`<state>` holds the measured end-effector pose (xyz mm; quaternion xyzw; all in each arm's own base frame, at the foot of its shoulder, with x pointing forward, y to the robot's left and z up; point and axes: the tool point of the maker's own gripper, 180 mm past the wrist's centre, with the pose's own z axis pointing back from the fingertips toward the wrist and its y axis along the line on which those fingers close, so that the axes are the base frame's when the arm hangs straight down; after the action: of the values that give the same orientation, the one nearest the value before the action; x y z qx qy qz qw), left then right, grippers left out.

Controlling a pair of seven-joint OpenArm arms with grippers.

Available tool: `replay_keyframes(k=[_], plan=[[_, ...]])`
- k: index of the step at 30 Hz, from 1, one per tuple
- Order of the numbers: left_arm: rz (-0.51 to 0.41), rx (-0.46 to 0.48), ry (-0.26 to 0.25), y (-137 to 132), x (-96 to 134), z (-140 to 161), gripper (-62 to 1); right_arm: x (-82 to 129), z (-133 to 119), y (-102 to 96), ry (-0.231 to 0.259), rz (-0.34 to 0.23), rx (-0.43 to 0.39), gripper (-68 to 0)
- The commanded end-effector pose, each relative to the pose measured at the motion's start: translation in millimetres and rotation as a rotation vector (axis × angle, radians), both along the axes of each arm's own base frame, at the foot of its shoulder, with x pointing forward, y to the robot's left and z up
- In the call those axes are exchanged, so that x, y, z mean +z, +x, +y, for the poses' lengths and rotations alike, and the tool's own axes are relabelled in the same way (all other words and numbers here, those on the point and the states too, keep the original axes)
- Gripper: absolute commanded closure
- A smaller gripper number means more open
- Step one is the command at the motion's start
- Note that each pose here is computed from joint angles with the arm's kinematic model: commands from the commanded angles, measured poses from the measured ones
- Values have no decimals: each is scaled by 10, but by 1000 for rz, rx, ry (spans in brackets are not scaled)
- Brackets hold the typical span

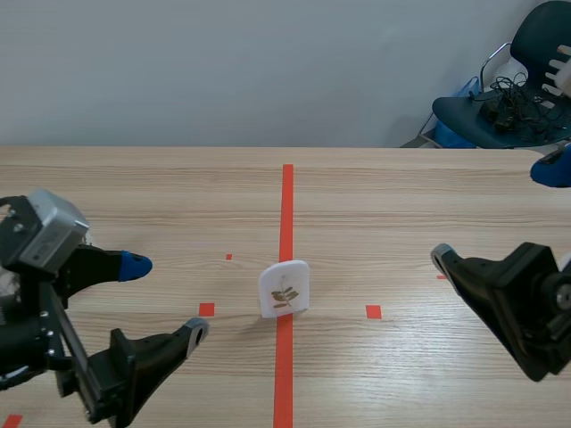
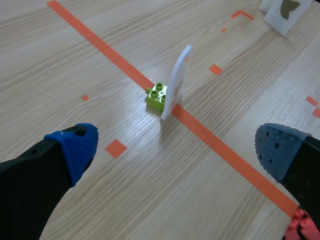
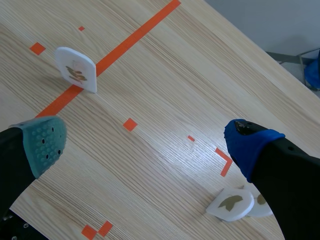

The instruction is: Do the leaf sorting experiment

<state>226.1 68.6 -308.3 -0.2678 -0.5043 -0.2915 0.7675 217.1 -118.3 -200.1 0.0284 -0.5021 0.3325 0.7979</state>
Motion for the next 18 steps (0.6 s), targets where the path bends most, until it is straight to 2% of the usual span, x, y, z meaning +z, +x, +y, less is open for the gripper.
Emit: replay_keyframes(k=[1, 6, 12, 18], plan=[[-39, 8, -27, 102, 47, -84, -623, 79, -10, 53, -9, -41, 2, -679], [-41, -40, -44, 248, -185, -392, -623, 74, -30, 60, -30, -48, 1, -679], [-71, -16, -13, 484, -449, -619, -623, 74, -30, 60, -30, -48, 1, -679], [-28, -65, -52, 456, -588, -933, -623, 79, -30, 64, -30, -50, 1, -679]])
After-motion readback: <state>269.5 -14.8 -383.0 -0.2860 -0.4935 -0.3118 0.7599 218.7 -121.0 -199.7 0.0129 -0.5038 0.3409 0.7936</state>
